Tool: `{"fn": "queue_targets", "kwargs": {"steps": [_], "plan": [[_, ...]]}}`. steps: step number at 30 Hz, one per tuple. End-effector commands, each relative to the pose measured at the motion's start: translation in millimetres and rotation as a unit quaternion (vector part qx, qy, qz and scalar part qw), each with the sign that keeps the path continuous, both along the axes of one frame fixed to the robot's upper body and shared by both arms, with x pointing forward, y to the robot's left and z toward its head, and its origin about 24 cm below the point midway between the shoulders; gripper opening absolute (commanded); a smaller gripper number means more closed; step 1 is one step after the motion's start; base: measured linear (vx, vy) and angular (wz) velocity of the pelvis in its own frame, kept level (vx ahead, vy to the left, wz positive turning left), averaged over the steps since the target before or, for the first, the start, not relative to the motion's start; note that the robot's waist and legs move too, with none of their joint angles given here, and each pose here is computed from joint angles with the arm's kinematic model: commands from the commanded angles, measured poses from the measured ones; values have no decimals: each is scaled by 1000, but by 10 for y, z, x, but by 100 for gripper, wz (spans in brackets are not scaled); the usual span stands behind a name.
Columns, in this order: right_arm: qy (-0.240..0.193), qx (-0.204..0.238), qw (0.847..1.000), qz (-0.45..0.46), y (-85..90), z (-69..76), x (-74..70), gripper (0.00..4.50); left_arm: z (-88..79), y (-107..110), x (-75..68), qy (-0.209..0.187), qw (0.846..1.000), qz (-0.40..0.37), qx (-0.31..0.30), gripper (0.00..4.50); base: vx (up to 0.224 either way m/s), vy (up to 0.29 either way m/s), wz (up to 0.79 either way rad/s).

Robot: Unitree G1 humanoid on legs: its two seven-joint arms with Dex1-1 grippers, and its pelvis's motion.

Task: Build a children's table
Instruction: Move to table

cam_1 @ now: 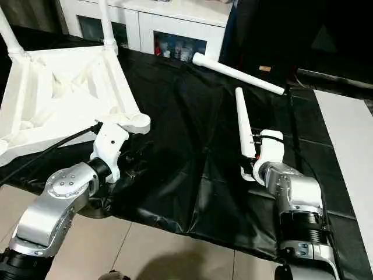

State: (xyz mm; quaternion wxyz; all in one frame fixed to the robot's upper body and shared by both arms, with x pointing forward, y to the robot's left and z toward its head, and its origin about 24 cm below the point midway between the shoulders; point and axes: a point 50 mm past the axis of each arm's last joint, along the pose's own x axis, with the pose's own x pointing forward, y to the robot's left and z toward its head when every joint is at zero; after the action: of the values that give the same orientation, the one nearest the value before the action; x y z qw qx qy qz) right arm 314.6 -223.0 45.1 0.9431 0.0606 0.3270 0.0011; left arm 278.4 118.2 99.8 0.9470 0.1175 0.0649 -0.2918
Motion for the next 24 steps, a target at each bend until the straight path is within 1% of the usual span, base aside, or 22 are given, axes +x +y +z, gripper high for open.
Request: {"fn": "queue_targets", "kwargs": {"steps": [1, 3, 4, 5, 6, 7, 9, 10, 11, 12, 13, 14, 15, 16, 20, 21, 22, 23, 24], "plan": [[19, 9, 1000, -4, -5, -74, -64, 258, -15, -36, -2, 5, 1000, -7, 6, 162, 0, 0, 0], [18, 9, 1000, -4, -4, -73, -64, 257, -15, -36, -2, 5, 1000, -7, 6, 162, 0, 0, 0], [-5, 18, 1000, 2, 17, -29, -33, 257, -3, -35, 9, 1, 1000, -1, 2, 162, 0, 0, 0], [-11, 22, 1000, 4, 24, -16, -25, 257, 0, -34, 11, 0, 1000, 0, 1, 162, 0, 0, 0], [-48, 39, 998, 14, 62, 67, 15, 256, 19, -29, 25, -4, 1000, 6, -5, 162, 0, 0, 0], [-48, 39, 998, 14, 62, 67, 15, 255, 19, -29, 25, -4, 1000, 6, -5, 162, 0, 0, 0], [-91, 63, 994, 24, 114, 176, 48, 247, 41, -26, 37, -9, 1000, 9, -11, 162, 0, 0, 0], [-115, 87, 989, 32, 152, 238, 57, 222, 49, -26, 37, -10, 1000, 8, -13, 162, 0, 0, 0], [-132, 112, 984, 45, 190, 285, 56, 222, 58, -30, 37, -13, 1000, 8, -15, 162, 0, 0, 0], [-141, 125, 981, 53, 212, 311, 53, 212, 63, -33, 37, -15, 1000, 8, -17, 162, 0, 0, 0], [-161, 159, 971, 72, 263, 370, 41, 201, 71, -32, 42, -16, 999, 14, -24, 162, 0, 0, 0], [-170, 174, 967, 81, 287, 397, 31, 201, 74, -30, 44, -16, 999, 16, -26, 162, 0, 0, 0], [-177, 188, 962, 92, 312, 424, 19, 178, 75, -27, 48, -15, 999, 18, -28, 162, 0, 0, 0], [-180, 194, 959, 100, 327, 436, 10, 178, 75, -23, 53, -15, 999, 20, -29, 162, 0, 0, 0], [-180, 192, 958, 111, 342, 418, -13, 133, 67, -24, 50, -14, 999, 21, -28, 162, 0, 0, 0], [-162, 165, 967, 104, 319, 351, -16, 133, 59, -27, 44, -13, 999, 20, -26, 162, 0, 0, 0], [-162, 165, 967, 104, 319, 351, -16, 124, 59, -27, 44, -13, 999, 20, -26, 162, 0, 0, 0], [-132, 100, 980, 110, 288, 249, -28, 117, 49, -27, 41, -12, 999, 21, -26, 162, 0, 0, 0], [-122, 73, 983, 116, 281, 211, -36, 109, 45, -26, 41, -11, 999, 22, -25, 162, 0, 0, 0]]}}
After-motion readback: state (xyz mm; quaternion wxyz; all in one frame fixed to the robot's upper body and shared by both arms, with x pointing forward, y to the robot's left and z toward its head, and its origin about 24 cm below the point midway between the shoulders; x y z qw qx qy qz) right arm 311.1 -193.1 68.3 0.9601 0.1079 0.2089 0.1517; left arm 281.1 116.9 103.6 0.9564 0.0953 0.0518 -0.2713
